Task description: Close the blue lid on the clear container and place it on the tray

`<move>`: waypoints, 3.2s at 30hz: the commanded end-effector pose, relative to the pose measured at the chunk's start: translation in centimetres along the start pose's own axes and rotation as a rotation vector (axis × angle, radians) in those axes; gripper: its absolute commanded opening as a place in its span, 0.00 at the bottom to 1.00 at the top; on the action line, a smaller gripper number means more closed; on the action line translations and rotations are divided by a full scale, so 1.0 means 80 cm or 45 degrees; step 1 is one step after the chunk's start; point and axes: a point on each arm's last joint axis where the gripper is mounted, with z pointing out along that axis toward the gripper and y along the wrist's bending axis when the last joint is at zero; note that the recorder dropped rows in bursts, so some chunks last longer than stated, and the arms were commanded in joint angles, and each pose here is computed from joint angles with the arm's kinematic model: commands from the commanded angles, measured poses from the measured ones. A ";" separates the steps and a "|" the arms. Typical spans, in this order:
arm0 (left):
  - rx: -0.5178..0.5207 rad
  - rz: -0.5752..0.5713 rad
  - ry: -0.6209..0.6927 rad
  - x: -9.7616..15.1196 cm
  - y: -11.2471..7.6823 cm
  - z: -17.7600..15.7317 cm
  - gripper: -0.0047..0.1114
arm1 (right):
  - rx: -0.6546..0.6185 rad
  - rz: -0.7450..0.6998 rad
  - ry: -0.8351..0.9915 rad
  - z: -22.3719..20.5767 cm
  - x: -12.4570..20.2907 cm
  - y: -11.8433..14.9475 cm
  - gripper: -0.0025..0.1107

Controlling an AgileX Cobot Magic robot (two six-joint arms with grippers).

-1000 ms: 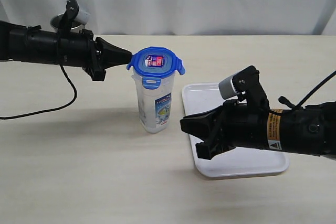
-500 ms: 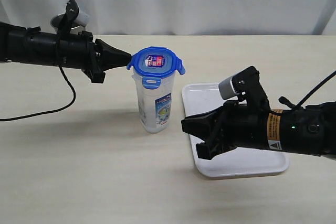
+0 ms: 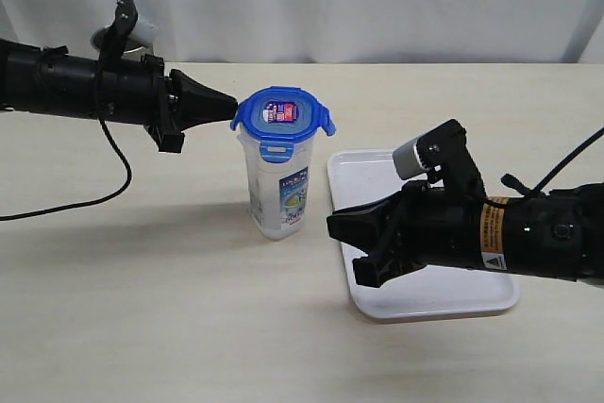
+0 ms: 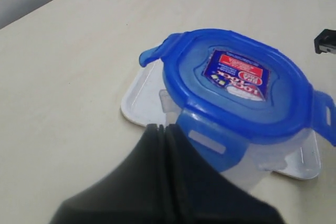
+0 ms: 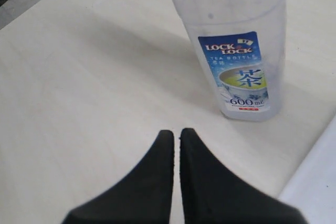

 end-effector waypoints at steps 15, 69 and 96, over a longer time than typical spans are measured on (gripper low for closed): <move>-0.180 0.003 0.053 0.000 -0.003 -0.013 0.04 | 0.142 0.026 -0.078 0.001 -0.015 -0.014 0.06; -0.221 -0.059 -0.057 -0.011 0.013 -0.007 0.04 | 0.174 0.093 0.099 0.044 -0.078 -0.047 0.06; -0.095 0.008 0.072 -0.007 -0.013 0.019 0.04 | 0.192 0.071 0.105 0.044 -0.077 -0.049 0.06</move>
